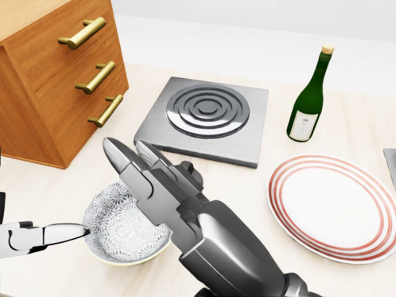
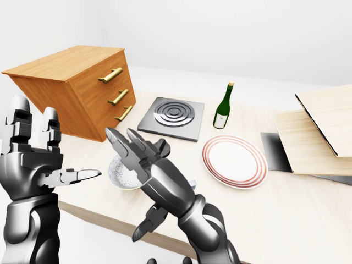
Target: Pick up the akita bowl and put it on the plate.
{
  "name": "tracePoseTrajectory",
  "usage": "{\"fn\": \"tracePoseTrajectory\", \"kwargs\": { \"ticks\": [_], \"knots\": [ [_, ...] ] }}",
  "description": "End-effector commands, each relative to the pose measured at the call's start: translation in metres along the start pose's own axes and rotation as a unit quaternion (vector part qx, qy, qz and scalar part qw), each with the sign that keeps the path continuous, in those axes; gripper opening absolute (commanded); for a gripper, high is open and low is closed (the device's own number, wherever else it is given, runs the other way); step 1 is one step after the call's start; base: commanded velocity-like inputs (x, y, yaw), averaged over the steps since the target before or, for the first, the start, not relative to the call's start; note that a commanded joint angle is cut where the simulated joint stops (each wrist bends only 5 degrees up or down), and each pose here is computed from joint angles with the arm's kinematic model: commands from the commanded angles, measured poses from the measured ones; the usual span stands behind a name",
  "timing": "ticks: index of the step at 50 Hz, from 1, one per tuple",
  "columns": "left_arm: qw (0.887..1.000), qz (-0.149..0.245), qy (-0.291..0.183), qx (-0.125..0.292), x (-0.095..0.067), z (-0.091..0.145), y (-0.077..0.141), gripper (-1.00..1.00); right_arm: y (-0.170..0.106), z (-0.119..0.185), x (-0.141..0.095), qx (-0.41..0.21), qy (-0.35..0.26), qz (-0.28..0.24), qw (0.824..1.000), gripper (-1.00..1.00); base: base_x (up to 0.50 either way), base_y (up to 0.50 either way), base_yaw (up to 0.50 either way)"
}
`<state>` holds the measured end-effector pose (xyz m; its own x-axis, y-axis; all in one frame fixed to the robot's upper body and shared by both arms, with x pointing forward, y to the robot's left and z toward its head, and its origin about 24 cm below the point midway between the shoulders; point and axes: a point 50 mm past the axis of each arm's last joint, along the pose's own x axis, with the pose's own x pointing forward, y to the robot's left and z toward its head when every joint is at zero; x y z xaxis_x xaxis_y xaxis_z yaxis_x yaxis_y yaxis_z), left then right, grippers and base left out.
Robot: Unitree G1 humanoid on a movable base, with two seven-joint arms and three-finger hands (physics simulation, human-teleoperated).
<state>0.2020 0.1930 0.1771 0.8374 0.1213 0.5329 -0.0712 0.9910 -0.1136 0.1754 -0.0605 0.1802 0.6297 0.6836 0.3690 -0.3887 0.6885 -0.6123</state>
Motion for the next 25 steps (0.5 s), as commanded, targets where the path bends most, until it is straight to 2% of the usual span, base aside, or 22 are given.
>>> {"fn": "tracePoseTrajectory", "kwargs": {
  "ticks": [1, 10, 25],
  "knots": [
    [1.000, 0.000, -0.002, 0.000, 0.000, 0.001, 0.000, 1.00, 0.014, 0.000, 0.006, -0.029, 0.013, 0.045, 0.998, 1.00, 0.00, 0.00, 0.00],
    [1.000, 0.000, -0.001, 0.001, 0.001, 0.000, 0.000, 1.00, 0.009, 0.008, 0.018, -0.078, -0.002, 0.063, 0.995, 1.00, 0.00, 0.00, 0.00],
    [1.000, 0.002, 0.002, 0.002, 0.001, -0.002, 0.001, 1.00, 0.013, -0.017, 0.030, -0.079, 0.057, 0.084, 0.992, 1.00, 0.00, 0.00, 0.00]
  ]
}}
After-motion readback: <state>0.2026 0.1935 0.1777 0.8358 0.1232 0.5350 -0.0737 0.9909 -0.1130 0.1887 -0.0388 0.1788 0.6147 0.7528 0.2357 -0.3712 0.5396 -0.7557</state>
